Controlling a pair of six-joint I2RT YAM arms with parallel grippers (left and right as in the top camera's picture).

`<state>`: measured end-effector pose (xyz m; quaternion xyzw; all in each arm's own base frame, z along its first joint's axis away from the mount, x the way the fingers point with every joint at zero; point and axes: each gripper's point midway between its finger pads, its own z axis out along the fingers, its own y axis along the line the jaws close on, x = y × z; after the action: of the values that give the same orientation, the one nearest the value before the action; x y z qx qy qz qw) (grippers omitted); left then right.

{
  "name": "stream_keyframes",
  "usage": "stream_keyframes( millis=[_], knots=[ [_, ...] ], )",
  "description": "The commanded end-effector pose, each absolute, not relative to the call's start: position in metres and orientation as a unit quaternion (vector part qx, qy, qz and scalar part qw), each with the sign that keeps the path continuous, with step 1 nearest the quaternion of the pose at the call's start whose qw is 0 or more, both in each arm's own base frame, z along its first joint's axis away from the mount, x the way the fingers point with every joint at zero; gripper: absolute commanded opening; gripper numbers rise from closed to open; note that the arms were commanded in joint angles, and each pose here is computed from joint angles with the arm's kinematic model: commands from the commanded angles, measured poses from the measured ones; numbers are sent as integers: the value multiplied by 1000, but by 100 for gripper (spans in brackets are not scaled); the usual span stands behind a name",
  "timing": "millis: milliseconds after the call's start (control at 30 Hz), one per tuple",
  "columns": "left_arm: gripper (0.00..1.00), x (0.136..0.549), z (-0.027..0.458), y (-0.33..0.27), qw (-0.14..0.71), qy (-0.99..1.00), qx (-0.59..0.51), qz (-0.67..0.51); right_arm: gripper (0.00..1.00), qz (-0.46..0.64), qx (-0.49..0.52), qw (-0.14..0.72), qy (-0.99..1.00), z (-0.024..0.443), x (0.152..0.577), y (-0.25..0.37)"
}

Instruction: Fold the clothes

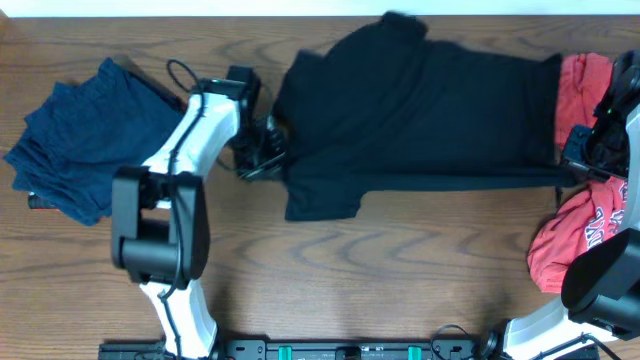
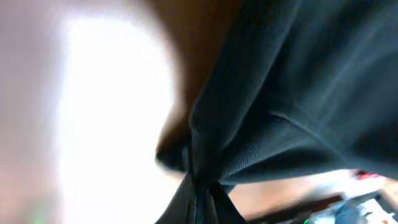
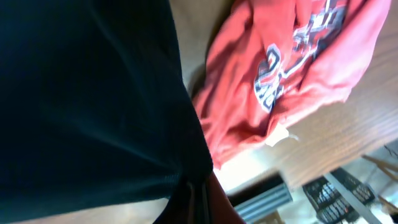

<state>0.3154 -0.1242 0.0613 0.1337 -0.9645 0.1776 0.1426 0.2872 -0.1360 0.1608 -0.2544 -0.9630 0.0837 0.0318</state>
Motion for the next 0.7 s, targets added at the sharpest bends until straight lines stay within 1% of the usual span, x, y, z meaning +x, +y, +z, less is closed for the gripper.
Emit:
stream_keyframes(
  millis=[0, 100, 267, 433, 533, 600, 667],
  knots=[
    [6, 295, 67, -81, 152, -980, 103, 79, 1, 87, -250, 54, -963, 157, 273, -135],
    [6, 280, 82, -62, 158, -981, 103, 40, 1, 85, -247, 82, -962, 145, 261, -131],
    [6, 267, 107, -60, 138, -984, 99, 45, 1, 83, -245, 126, -958, 127, 241, -126],
    [6, 238, 116, -57, 136, -985, 99, 46, 1, 79, -249, 148, -954, 118, 229, -125],
    [6, 231, 118, -58, 118, -987, 97, 54, 1, 73, -253, 125, -957, 115, 240, -125],
    [6, 242, 119, -63, 88, -989, 96, 72, 1, 65, -257, 96, -960, 111, 254, -127],
    [6, 262, 121, -73, 46, -989, 92, 105, 1, 46, -261, 60, -962, 106, 271, -125]
  ],
)
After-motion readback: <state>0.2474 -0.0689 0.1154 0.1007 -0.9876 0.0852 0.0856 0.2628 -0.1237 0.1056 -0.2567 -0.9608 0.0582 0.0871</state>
